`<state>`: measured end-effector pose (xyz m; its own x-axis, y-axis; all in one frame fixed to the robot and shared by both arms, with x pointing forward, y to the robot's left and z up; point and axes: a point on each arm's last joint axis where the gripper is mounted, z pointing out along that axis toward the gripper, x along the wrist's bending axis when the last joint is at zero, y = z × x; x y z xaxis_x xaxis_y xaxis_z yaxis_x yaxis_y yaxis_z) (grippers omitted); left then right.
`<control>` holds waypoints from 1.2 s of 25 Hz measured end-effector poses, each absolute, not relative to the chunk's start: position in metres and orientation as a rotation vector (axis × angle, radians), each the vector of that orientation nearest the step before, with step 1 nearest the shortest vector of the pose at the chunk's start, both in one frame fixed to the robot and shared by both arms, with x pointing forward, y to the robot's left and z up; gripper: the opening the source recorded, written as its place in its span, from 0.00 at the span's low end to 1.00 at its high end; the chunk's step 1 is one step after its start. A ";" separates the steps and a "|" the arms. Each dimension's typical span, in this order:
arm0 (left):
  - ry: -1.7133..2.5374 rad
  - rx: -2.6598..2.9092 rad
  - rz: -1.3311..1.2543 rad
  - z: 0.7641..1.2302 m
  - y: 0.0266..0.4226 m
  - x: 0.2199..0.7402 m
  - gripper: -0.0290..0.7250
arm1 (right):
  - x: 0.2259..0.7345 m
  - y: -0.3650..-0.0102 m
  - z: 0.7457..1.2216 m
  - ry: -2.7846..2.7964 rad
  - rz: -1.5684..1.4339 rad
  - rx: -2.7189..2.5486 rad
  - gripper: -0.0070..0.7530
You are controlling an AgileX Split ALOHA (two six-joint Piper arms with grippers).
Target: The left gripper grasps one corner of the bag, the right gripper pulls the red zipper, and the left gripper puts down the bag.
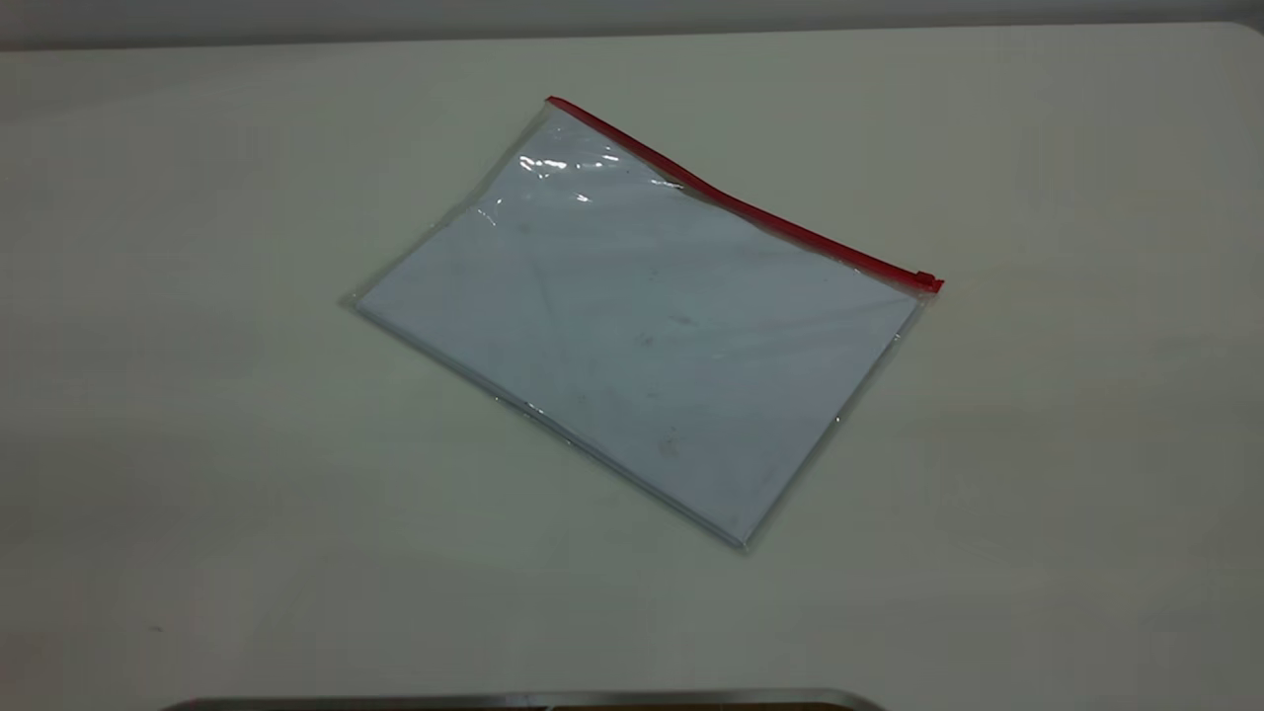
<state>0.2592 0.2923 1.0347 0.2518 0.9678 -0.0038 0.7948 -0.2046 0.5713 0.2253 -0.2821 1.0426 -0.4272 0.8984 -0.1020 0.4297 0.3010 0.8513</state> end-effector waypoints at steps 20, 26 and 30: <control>1.589 2.055 0.523 1.032 0.293 0.258 0.81 | 0.225 -0.282 1.043 1.988 1.041 1.179 0.77; 1.570 1.933 0.662 1.034 0.296 0.240 0.81 | 0.225 -0.282 1.043 1.988 1.041 1.179 0.77; 1.528 1.884 0.719 1.034 0.296 0.231 0.81 | 0.225 -0.282 1.043 1.988 1.041 1.179 0.77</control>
<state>0.2306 0.2962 1.0335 0.1893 0.9812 0.0382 0.6548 -0.1551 0.7397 0.2252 -0.2820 1.0426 -0.4277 0.8984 -0.0995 0.4300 0.2991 0.8518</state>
